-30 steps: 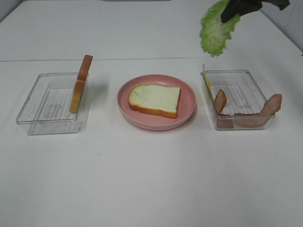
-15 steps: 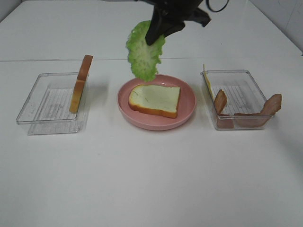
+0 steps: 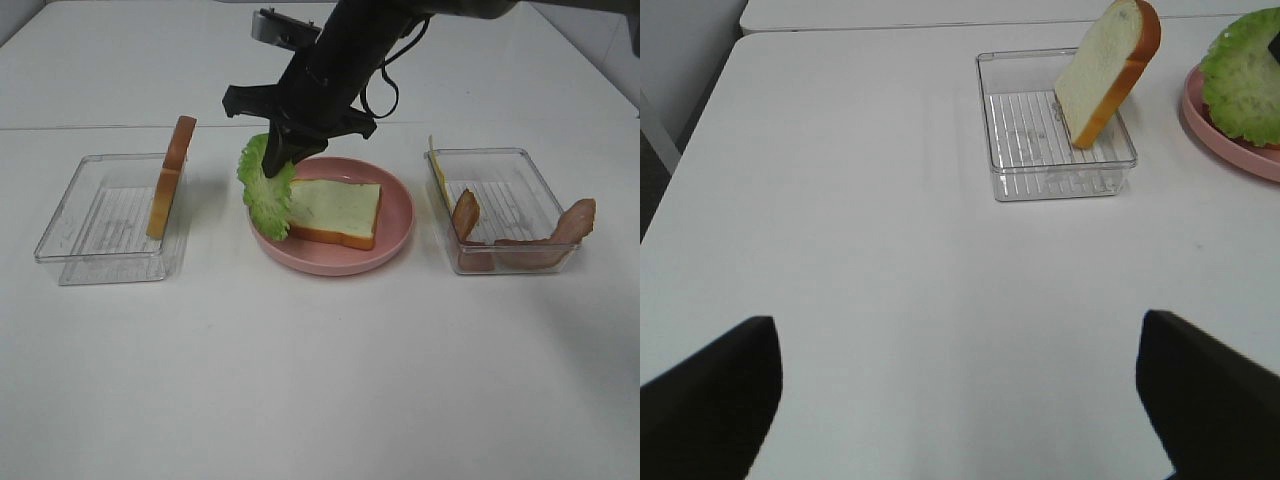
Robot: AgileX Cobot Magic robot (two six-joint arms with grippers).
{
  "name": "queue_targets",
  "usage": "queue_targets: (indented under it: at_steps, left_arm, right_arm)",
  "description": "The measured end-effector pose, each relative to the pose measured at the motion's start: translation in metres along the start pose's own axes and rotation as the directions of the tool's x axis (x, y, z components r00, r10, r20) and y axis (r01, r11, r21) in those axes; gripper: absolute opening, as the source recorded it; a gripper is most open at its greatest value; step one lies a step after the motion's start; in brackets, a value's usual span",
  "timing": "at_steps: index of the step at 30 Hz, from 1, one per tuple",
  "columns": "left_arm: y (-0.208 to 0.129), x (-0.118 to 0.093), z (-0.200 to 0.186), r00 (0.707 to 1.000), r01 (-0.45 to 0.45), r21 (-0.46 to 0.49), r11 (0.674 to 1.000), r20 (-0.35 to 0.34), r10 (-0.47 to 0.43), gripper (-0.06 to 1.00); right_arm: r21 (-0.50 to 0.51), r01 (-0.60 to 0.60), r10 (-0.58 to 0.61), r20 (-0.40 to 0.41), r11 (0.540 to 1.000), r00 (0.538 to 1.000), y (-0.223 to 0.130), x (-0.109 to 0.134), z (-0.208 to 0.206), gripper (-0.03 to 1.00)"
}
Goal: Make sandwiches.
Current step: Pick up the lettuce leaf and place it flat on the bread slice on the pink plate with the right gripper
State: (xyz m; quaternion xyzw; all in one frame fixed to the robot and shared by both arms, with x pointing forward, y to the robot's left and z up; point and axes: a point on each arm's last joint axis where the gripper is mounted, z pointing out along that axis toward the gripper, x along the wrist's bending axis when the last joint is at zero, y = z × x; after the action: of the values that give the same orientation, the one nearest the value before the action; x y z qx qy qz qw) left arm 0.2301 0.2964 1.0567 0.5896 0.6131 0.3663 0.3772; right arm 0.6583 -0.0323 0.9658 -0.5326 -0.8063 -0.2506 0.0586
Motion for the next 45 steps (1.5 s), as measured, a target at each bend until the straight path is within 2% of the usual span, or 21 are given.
queue_targets:
  at_steps: [4,9,24,34,42,45]
  left_arm:
    - [0.000,0.000,0.000,1.000,0.000,0.000,1.000,0.000,0.000,0.88]
    - [0.000,0.000,0.000,1.000,0.000,0.000,1.000,0.000,0.000,0.88]
    - [0.000,0.000,0.000,1.000,0.000,0.000,1.000,0.000,0.000,0.88]
    - [0.000,0.000,0.000,1.000,0.000,0.000,1.000,0.000,0.000,0.88]
    - [0.000,0.000,0.000,1.000,0.000,0.000,1.000,0.000,0.000,0.88]
    - [0.000,0.000,0.000,1.000,0.000,0.000,1.000,0.000,0.000,0.88]
  right_arm:
    - [0.016,-0.012,0.011,0.031,1.000,0.999,-0.002,-0.017,0.017,0.02]
    - [0.033,0.040,-0.044,0.133,0.999,0.990,-0.003,-0.037,0.025,0.02]
    - [0.022,0.097,-0.099,0.168,0.995,0.981,-0.001,-0.041,0.024,0.02]
    - [0.042,0.187,-0.191,0.225,0.982,0.955,0.000,-0.046,0.023,0.02]
    - [0.024,0.208,-0.208,0.228,0.978,0.951,0.002,-0.046,0.023,0.02]
    - [0.024,0.208,-0.208,0.228,0.978,0.951,0.002,-0.046,0.023,0.06]
